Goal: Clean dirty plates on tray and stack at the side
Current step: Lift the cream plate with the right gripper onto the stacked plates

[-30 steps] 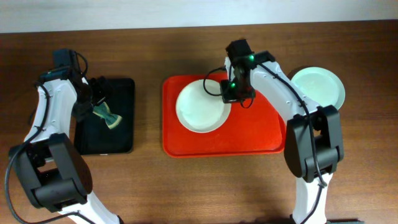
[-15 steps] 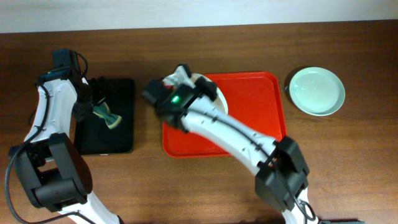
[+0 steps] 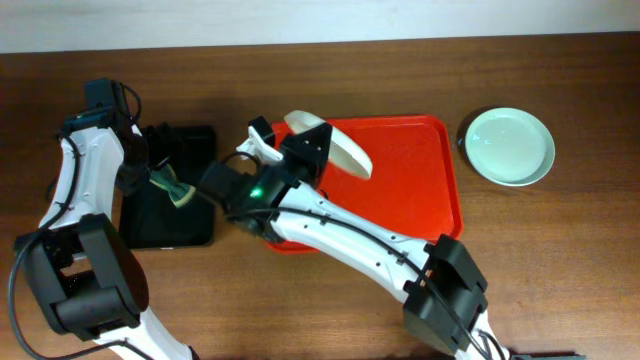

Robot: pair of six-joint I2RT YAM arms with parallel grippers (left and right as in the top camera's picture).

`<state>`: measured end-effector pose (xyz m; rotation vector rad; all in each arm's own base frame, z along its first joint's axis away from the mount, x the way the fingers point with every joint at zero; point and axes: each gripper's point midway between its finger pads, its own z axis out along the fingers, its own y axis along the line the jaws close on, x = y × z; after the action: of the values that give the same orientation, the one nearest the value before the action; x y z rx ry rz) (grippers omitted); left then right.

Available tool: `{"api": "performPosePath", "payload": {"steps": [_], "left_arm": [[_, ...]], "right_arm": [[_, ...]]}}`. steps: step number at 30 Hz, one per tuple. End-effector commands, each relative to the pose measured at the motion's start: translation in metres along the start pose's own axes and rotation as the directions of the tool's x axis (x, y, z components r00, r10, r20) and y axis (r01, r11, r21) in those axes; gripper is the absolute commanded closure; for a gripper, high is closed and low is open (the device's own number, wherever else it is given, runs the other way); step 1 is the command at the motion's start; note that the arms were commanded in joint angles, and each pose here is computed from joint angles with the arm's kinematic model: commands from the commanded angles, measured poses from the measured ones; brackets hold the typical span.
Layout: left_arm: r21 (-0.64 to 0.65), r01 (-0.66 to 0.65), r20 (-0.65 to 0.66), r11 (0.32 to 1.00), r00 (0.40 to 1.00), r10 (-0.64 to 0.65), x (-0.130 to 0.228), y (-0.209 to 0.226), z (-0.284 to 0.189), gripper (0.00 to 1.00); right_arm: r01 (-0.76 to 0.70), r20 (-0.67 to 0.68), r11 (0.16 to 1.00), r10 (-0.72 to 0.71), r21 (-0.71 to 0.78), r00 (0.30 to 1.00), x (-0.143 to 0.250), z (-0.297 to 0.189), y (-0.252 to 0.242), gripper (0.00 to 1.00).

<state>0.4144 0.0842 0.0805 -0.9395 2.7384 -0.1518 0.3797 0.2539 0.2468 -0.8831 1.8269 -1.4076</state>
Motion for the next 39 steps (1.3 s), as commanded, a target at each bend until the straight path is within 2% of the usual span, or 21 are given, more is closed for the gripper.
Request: {"api": "performPosePath", "payload": {"steps": [1,4,7,8,9,10,13,15,18,22,24,28,31,33,39], "left_arm": [[0.016,0.004,0.014,1.000,1.000,-0.004,-0.004,-0.001,-0.007,0.01],[0.016,0.004,0.014,1.000,1.000,-0.004,-0.004,-0.001,-0.007,0.01],[0.016,0.004,0.014,1.000,1.000,-0.004,-0.004,-0.001,-0.007,0.01],[0.016,0.004,0.014,1.000,1.000,-0.004,-0.004,-0.001,-0.007,0.01],[0.016,0.004,0.014,1.000,1.000,-0.004,-0.004,-0.001,-0.007,0.01],[0.016,0.004,0.014,1.000,1.000,-0.004,-0.004,-0.001,-0.007,0.01],[0.016,0.004,0.014,1.000,1.000,-0.004,-0.004,-0.001,-0.007,0.01],[0.016,0.004,0.014,1.000,1.000,-0.004,-0.004,-0.001,-0.007,0.01],[0.016,0.004,0.014,1.000,1.000,-0.004,-0.004,-0.001,-0.007,0.01],[0.016,0.004,0.014,1.000,1.000,-0.004,-0.004,-0.001,-0.007,0.01],[0.016,0.004,0.014,1.000,1.000,-0.004,-0.004,-0.001,-0.007,0.01],[0.016,0.004,0.014,1.000,1.000,-0.004,-0.004,-0.001,-0.007,0.01],[0.016,0.004,0.014,1.000,1.000,-0.004,-0.004,-0.001,-0.007,0.01],[0.016,0.004,0.014,1.000,1.000,-0.004,-0.004,-0.001,-0.007,0.01],[0.016,0.004,0.014,1.000,1.000,-0.004,-0.004,-0.001,-0.007,0.01]], "right_arm": [[-0.324,-0.169,0.877,0.281,-0.353,0.945,0.016,0.049,0.030,0.96],[-0.531,-0.385,0.655,0.370,-0.537,0.846,0.033,0.083,0.062,0.96],[-0.691,-0.576,0.301,0.392,-0.657,0.717,0.044,0.115,0.077,0.96],[-0.722,-0.622,0.185,0.397,-0.667,0.675,0.047,0.125,0.076,0.96],[-0.752,-0.685,0.014,0.400,-0.660,0.609,0.053,0.139,0.069,0.96],[-0.762,-0.726,-0.099,0.402,-0.640,0.558,0.061,0.152,0.061,0.96],[-0.774,-0.823,-0.326,0.390,-0.543,0.413,0.099,0.187,0.037,0.96],[-0.818,-0.868,-0.350,0.375,-0.457,0.325,0.142,0.212,0.030,0.96],[-0.856,-0.890,-0.330,0.366,-0.398,0.272,0.197,0.235,0.031,0.96],[-0.946,-0.930,-0.245,0.348,-0.211,0.117,0.283,0.266,0.051,0.96],[-0.957,-0.929,-0.258,0.370,-0.129,0.025,0.322,0.283,0.059,0.96],[-0.963,-0.916,-0.265,0.397,-0.053,-0.059,0.356,0.297,0.068,0.96],[-0.964,-0.897,-0.242,0.394,0.112,-0.203,0.387,0.303,0.079,0.96],[-0.962,-0.889,-0.241,0.400,0.131,-0.221,0.395,0.306,0.086,0.96],[-0.966,-0.889,-0.235,0.412,0.107,-0.199,0.391,0.307,0.097,0.96]]}}
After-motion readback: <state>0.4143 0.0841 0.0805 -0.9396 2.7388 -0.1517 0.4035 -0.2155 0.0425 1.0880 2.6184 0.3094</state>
